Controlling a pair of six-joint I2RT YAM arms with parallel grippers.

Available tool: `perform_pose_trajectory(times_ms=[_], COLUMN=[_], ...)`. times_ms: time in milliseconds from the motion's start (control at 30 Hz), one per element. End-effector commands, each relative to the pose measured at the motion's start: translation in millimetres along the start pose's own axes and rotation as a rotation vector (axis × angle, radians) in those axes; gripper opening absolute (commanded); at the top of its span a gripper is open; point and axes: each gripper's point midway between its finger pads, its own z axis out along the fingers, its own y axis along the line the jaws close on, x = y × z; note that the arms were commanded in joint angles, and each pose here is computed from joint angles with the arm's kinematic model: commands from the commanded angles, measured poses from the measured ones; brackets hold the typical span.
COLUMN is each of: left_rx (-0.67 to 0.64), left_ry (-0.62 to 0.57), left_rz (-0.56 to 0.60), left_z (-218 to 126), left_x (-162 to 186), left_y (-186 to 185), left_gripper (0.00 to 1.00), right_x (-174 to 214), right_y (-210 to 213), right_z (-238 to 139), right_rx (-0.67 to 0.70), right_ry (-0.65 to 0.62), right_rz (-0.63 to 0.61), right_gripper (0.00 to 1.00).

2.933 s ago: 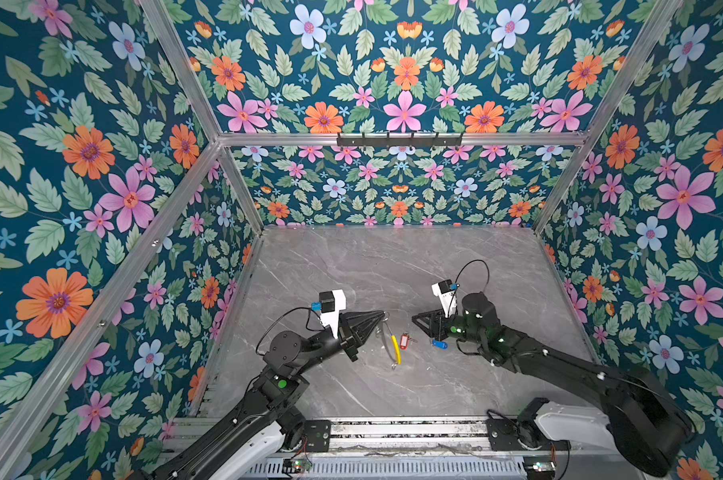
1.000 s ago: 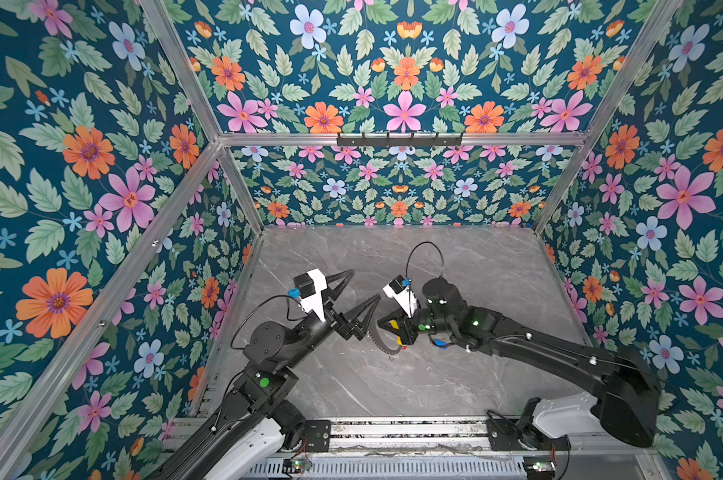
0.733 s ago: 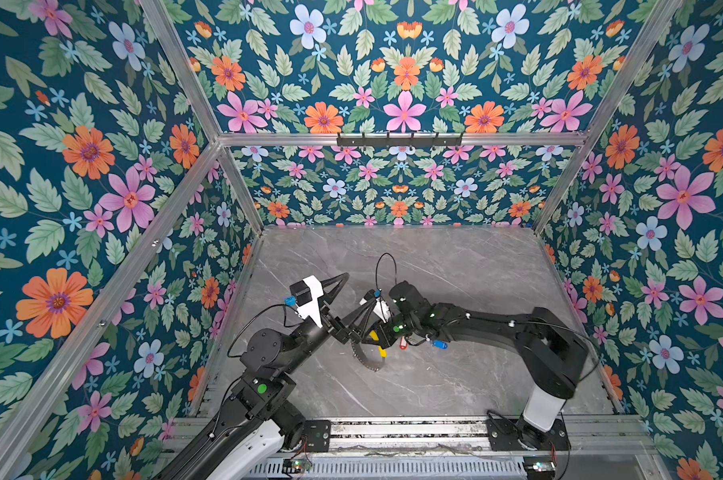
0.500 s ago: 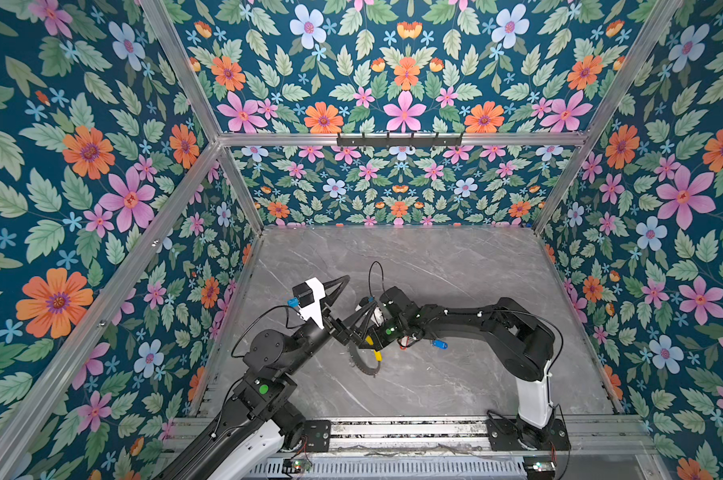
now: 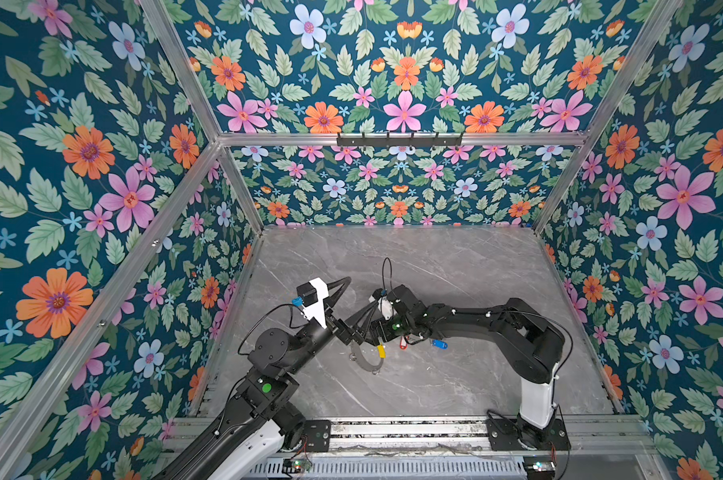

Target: Remove the keys from the keyring

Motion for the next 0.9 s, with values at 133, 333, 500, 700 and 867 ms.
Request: perform_pose_trajectory(times_ms=[133, 333, 500, 700, 867], left_rx=[-0.095, -0.36, -0.627, -0.85, -1.049], left_ry=[0.004, 0.017, 0.008, 0.096, 0.233], left_rz=[0.041, 0.112, 0.285, 0.383, 0.42], left_z=[3, 5, 5, -5, -52], left_x=[2, 17, 19, 37, 81], left_y=[18, 68, 117, 193, 272], left_gripper=[1.0, 1.0, 1.0, 1.0, 1.0], right_x=[-49, -52, -43, -35, -33], right_y=[25, 15, -5, -19, -25], right_z=[-80, -159, -217, -243, -262], right_rx=[0.025, 0.167, 0.307, 0.403, 0.44], right_ry=[-0.316, -0.521, -0.654, -0.653, -0.713], right_rz=[-0.101, -0.086, -0.038, -0.025, -0.018], right_gripper=[0.99, 0.99, 0.99, 0.99, 0.99])
